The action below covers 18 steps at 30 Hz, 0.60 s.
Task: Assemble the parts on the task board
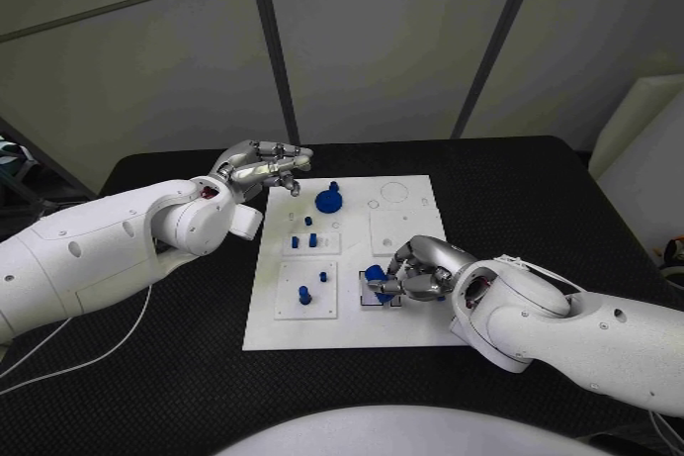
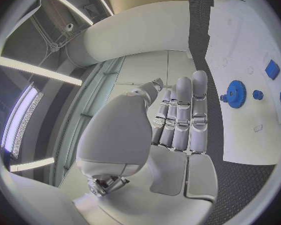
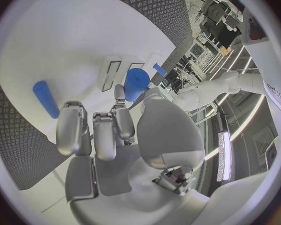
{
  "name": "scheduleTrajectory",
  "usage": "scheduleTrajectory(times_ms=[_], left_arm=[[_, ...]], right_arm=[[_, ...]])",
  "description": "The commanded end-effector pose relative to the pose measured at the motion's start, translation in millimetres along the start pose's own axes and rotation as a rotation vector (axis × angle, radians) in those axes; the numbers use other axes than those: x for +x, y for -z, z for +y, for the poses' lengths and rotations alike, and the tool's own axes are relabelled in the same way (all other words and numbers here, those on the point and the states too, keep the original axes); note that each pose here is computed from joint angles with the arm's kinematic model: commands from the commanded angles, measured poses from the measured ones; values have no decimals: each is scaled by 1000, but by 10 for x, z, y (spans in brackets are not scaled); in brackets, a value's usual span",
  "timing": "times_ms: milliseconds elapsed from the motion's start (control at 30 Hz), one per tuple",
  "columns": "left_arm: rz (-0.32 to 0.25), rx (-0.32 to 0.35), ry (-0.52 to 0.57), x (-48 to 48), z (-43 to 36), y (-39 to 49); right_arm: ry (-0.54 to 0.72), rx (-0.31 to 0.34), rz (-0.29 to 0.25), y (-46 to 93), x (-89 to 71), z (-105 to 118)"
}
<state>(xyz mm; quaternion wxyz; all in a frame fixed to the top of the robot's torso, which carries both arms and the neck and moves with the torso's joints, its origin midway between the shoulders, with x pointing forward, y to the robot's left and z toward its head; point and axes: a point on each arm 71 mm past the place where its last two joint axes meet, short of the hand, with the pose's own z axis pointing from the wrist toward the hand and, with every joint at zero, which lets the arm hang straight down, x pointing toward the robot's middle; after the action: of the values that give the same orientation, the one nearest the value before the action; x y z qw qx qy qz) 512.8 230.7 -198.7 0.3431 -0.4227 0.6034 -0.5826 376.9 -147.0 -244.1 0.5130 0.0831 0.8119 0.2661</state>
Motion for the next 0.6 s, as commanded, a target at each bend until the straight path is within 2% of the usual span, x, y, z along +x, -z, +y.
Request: scheduleTrajectory(times_ms=[33, 233, 600], left_arm=[[12, 5, 0, 16, -12, -4], [13, 4, 1, 19, -12, -4], [11, 3, 0, 11, -12, -1]], right_arm=[[15, 14, 44, -17, 30, 3], [19, 16, 49, -47, 44, 13], [9, 9, 26, -73, 40, 39]])
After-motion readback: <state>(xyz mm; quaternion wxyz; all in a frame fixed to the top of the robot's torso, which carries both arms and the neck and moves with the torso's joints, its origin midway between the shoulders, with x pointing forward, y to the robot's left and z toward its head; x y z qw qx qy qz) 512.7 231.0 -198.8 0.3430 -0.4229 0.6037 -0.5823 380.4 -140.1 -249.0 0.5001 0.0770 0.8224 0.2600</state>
